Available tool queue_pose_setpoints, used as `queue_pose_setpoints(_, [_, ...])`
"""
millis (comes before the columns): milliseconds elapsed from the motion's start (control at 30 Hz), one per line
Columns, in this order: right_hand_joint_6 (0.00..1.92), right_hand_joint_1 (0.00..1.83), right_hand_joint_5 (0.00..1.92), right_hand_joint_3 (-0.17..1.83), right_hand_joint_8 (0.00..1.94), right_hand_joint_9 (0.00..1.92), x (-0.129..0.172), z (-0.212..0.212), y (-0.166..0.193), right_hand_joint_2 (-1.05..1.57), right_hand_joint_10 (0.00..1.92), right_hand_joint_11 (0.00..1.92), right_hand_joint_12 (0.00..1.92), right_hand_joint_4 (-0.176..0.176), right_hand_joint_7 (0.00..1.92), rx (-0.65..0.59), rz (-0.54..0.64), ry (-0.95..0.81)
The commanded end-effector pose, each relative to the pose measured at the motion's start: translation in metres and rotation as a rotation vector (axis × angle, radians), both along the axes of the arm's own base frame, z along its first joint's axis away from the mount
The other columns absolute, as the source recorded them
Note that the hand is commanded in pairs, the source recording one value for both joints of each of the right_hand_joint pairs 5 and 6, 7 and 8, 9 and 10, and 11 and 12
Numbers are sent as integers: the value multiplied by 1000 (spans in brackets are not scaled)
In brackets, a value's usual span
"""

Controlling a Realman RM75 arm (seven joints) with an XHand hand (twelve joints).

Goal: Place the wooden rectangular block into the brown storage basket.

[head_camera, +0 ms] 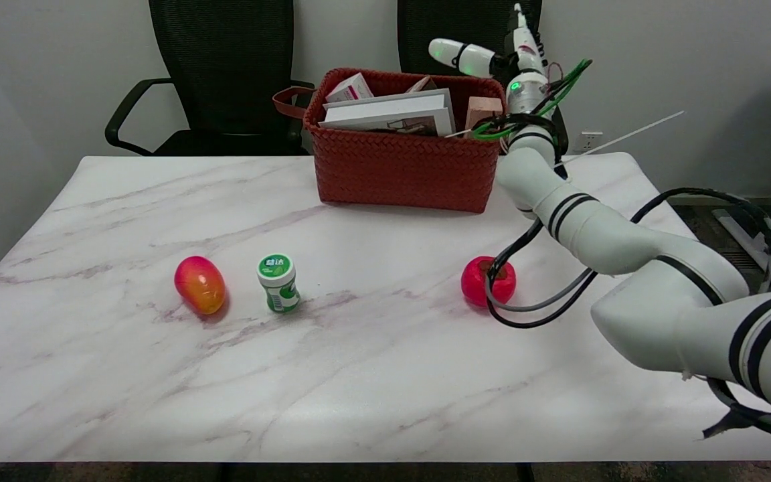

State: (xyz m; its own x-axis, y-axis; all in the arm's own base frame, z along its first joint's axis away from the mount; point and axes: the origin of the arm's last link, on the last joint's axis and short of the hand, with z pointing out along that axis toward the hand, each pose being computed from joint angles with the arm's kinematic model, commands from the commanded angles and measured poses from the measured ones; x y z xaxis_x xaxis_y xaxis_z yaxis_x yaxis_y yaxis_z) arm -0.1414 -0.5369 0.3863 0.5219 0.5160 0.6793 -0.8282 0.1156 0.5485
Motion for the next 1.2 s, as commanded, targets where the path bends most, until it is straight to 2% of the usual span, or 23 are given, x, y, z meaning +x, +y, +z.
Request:
queue_pose_setpoints(33, [0,815,0,-175,0,0,21,13,86,416,0,0,0,0,0,-94,355,-10])
queue_pose_setpoints(333, [0,856,0,-168,0,0,18,-4,141,439,0,0,0,0,0,-100,484,14])
queue_pose_setpoints(467, [0,909,0,10,0,0,14,-15,169,514,0,0,0,0,0,-111,525,38])
queue_pose_setpoints(633, [0,913,0,147,0,0,-4,-24,203,550,0,0,0,0,0,-153,515,68])
queue_pose_setpoints(933, [0,911,0,205,0,0,-30,-52,252,595,0,0,0,0,0,-170,531,88])
queue_pose_setpoints(1200, [0,912,0,267,34,12,-49,-65,275,604,12,0,0,0,34,-172,514,102])
